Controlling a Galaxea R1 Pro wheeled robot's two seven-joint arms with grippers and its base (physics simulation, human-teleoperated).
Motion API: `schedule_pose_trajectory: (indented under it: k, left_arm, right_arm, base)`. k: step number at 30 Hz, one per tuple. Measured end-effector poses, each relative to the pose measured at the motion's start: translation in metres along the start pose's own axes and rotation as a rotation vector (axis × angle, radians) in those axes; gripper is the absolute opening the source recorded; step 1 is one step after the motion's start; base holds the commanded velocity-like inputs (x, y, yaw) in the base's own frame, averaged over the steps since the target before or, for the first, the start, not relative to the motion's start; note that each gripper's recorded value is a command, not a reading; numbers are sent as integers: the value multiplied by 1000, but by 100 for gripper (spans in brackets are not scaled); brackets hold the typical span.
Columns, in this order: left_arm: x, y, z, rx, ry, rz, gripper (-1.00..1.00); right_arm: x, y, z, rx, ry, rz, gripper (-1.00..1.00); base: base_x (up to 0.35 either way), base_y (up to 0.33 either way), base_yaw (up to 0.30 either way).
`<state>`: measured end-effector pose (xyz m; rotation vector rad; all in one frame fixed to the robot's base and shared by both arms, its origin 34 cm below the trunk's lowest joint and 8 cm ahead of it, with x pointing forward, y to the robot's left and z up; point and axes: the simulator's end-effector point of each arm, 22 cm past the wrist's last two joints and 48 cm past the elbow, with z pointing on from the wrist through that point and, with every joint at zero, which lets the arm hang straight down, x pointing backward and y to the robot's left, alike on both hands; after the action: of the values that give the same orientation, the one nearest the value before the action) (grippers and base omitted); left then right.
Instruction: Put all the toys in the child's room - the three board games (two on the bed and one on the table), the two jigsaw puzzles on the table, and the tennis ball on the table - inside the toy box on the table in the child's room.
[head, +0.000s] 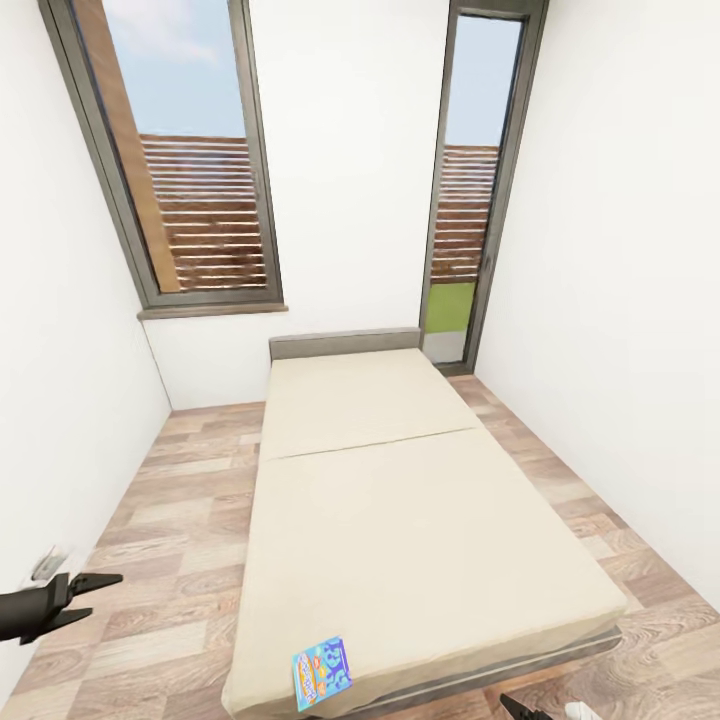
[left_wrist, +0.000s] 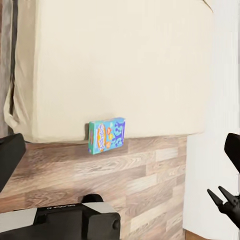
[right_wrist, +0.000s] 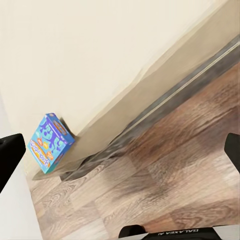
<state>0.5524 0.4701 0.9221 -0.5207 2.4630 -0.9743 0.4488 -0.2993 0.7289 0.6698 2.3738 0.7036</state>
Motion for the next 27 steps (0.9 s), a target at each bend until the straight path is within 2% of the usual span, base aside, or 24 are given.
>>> schedule_pose_trajectory:
  k: [6, 9, 14, 27]
  left_arm:
    - [-9, 1, -2, 13, -30, -18, 100]
    - [-11, 2, 0, 15, -36, -21, 100]
    - [-12, 5, 3, 16, -38, -22, 100]
    - [-13, 12, 12, 16, -39, -22, 100]
  right_arm:
    - [0, -2, 5, 2, 0, 0, 100]
    - [0, -3, 7, 2, 0, 0, 100]
    - [1, -6, 11, 4, 1, 0, 100]
    - [1, -11, 22, 3, -1, 7, 100]
  base:
    - [-9, 0, 0]
    - [-198, 0, 0]
    - [-157, 0, 0]
    - [-12, 0, 0]
